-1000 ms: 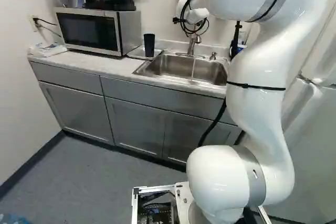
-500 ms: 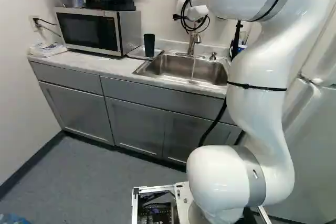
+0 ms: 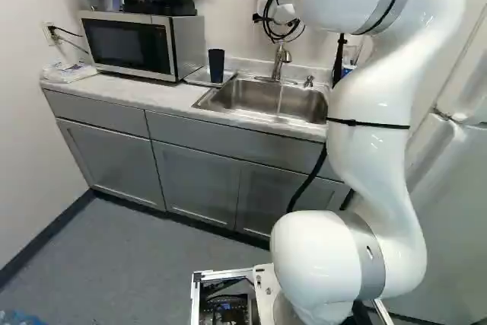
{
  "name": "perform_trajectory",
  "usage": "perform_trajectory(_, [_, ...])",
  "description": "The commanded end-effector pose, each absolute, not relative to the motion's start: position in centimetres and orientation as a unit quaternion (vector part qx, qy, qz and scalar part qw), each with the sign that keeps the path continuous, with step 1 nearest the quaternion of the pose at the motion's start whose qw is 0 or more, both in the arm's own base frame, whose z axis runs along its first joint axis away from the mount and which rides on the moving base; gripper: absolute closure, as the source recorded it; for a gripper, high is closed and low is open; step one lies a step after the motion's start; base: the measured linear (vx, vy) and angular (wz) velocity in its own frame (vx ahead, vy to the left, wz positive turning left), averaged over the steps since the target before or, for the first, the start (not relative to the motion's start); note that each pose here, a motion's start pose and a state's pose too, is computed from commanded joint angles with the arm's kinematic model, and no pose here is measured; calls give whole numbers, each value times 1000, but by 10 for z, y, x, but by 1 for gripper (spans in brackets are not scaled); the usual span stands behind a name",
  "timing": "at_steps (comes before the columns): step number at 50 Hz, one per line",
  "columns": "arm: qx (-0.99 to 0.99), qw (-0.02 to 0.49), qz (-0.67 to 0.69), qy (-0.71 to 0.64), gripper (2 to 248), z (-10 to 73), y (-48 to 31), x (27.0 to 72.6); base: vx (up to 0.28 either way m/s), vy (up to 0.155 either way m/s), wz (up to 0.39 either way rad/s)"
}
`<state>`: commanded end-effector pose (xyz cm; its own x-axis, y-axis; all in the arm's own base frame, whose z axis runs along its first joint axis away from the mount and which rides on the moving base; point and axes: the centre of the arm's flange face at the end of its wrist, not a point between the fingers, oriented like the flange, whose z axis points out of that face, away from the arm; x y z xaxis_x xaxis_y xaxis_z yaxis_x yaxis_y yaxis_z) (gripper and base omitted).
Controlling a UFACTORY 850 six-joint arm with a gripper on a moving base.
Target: Rinse the cup and place it in the tray
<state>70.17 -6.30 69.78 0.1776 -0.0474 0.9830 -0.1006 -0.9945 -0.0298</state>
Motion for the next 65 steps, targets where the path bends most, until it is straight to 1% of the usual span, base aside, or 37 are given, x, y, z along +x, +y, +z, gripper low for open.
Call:
perform_trajectory(25, [782,16,622,-45,3,684,-60,742,0,0,0])
perform_trajectory(65, [812,14,582,-46,3,678,-59,729,0,0,0])
